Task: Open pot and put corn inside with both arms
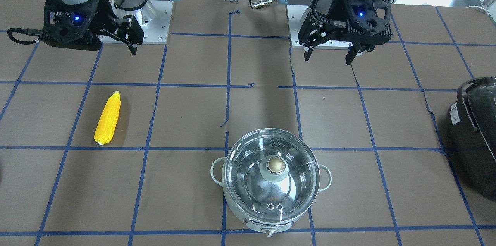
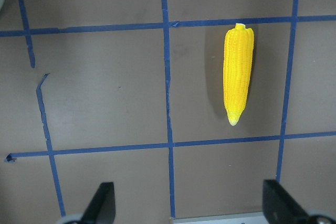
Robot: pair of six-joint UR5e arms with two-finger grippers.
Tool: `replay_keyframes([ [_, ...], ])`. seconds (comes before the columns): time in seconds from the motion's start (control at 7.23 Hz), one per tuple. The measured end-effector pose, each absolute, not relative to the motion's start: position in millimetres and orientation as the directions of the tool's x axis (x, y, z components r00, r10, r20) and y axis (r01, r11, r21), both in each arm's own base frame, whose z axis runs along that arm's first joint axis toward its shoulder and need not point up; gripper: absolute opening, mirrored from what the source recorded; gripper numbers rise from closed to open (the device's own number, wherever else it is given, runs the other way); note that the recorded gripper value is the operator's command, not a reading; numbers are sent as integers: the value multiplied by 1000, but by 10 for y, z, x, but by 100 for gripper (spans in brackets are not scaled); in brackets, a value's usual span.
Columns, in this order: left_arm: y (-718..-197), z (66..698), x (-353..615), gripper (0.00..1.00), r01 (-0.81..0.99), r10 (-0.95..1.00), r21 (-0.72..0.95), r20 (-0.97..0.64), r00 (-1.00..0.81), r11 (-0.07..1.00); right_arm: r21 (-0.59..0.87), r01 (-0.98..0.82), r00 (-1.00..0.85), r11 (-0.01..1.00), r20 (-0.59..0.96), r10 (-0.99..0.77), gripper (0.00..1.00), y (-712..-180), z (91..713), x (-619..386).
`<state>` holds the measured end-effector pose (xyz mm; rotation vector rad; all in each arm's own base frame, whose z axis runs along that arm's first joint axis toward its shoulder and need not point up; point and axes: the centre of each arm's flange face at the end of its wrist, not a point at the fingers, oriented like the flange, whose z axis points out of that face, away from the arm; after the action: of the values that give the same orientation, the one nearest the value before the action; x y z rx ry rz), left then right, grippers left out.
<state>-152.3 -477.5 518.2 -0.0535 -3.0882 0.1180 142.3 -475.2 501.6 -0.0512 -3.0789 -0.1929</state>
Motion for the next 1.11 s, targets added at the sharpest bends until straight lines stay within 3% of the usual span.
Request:
replay_keyframes([
  [1.11, -4772, 5193, -1519, 100, 32, 36, -79, 49, -998, 996, 127, 29, -998, 991, 62, 21, 100, -4741, 5005, 1441],
])
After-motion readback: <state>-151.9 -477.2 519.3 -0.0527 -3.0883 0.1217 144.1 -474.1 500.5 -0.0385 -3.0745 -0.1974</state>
